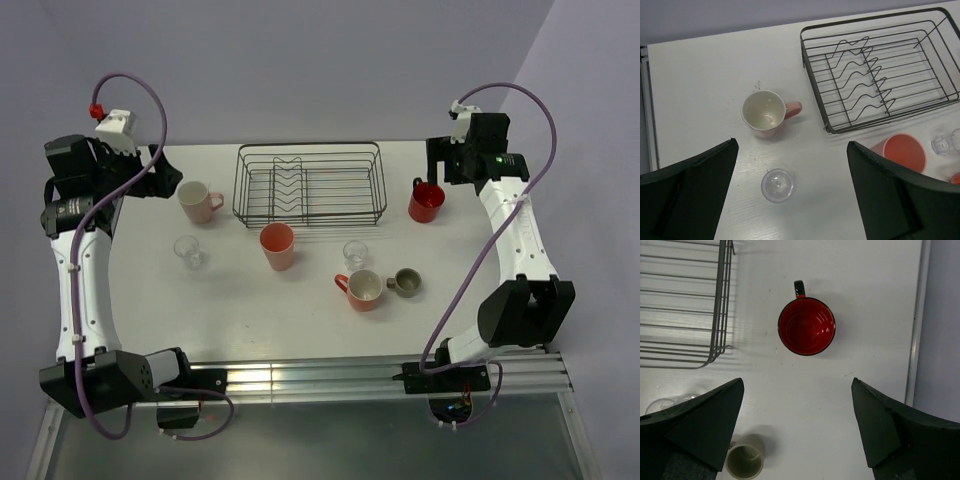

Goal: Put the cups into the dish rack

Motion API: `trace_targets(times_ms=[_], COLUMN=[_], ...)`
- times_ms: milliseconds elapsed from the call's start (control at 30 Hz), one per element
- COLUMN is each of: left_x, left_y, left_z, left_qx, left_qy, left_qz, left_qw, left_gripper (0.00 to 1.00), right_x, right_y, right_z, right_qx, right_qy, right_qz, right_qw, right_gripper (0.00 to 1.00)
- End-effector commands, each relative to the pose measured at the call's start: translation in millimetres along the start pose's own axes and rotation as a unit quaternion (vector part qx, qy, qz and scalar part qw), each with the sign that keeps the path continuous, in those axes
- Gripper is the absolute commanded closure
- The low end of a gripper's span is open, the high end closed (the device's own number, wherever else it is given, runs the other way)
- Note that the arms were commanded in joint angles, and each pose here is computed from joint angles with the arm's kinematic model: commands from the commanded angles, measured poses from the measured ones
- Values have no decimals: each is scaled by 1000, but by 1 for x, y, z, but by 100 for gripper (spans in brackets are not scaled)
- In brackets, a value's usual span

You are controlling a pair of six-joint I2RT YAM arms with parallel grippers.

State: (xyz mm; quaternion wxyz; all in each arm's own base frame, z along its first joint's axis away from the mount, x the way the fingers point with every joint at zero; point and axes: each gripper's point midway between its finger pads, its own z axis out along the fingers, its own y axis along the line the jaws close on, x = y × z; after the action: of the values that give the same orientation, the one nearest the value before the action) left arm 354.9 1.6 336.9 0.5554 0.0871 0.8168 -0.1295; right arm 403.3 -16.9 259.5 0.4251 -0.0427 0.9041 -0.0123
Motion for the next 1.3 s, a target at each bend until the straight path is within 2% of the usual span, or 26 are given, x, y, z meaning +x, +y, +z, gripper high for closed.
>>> trace_targets(times_ms=[0, 33, 100, 133, 300, 433, 633, 1000, 1267], left_x=[4, -6, 21, 22, 40, 72, 99, 136, 164], left_y=[19, 25, 46, 56, 79, 94, 107, 105, 105], left_z=[8, 8, 28, 40, 67, 94, 126, 178, 195], left_qx=[-36, -52, -75, -81, -94, -91, -100, -107, -93], left_qy=[30, 33, 107, 123, 173, 228, 268, 315, 350], left_qz=[-22, -27, -65, -73, -86, -97, -96, -73, -55], left_qw=[999, 998, 989, 986, 977, 964, 954, 940, 931], left_gripper=[1, 1, 9, 12, 20, 25, 29, 36, 51], right_x=[-17, -18, -17, -17, -17, -16, -12, -11, -7], right_y=[1, 1, 1, 2, 3, 6, 6, 3, 2], right_z=[-10, -10, -6, -6, -3, -4, -1, 0, 2], right_qx=[-9, -11, -12, -13, -17, -22, -23, -17, -17], right_qy=[-13, -13, -7, -6, -3, -3, 3, 8, 15], right_qz=[4, 6, 8, 9, 12, 14, 16, 8, 2], right_qw=[1000, 1000, 1000, 1000, 1000, 1000, 1000, 1000, 1000], right_gripper=[4, 4, 5, 5, 5, 5, 5, 5, 5])
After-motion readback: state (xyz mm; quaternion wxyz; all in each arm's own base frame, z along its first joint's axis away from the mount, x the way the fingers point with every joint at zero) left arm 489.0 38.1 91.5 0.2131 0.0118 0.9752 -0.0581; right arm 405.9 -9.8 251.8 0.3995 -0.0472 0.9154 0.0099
